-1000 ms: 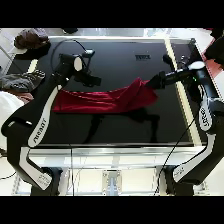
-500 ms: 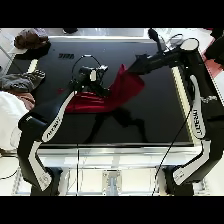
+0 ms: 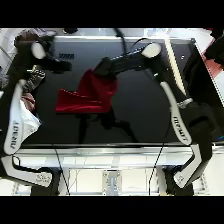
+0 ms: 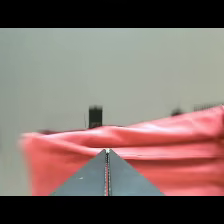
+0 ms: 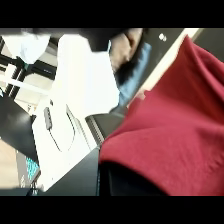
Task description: Fold the shirts.
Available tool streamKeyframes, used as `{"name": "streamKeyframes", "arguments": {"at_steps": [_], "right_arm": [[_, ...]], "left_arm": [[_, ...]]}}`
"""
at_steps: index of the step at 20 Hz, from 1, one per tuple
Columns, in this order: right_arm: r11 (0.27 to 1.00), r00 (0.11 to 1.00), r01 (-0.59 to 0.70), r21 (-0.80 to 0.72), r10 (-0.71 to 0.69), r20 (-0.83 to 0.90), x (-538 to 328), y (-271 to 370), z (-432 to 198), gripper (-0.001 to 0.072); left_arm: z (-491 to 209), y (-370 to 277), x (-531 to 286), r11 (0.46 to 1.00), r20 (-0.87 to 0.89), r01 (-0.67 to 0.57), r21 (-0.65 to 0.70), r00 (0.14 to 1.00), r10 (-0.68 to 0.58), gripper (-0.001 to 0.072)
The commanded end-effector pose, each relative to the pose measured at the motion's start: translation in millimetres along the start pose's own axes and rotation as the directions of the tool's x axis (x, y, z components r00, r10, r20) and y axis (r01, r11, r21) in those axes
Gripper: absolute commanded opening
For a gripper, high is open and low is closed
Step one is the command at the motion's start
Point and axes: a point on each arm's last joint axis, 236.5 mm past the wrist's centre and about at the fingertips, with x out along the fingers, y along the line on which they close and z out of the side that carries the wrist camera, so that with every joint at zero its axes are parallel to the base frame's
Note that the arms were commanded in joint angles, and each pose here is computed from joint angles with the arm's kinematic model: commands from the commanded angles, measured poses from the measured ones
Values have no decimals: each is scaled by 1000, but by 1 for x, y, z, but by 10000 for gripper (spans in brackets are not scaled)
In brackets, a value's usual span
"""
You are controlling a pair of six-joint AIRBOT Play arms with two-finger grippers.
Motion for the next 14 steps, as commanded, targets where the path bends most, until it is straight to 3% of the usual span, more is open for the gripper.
{"name": "streamKeyframes", "arguments": {"at_steps": [1,2,3,5,9,14], "right_arm": [[998,996,6,-64,0,88,74,15,-3,7],[995,989,23,-101,-8,146,93,20,2,9],[994,972,44,-103,-19,233,105,26,14,66],[992,925,75,-103,-30,378,112,41,37,551],[987,912,95,-128,-34,408,103,44,49,562],[944,956,278,-176,-254,149,44,-68,23,551]], "left_arm": [[1,58,-39,993,36,-55,-103,998,59,12],[-3,63,-39,993,18,-61,-103,998,63,12],[-8,65,-37,994,1,-64,-93,998,64,12],[-15,65,-33,995,-23,-63,-74,998,61,12],[-28,64,-23,995,-61,-60,-75,997,56,12],[-34,64,-22,997,-84,-58,-52,995,54,12]]}}
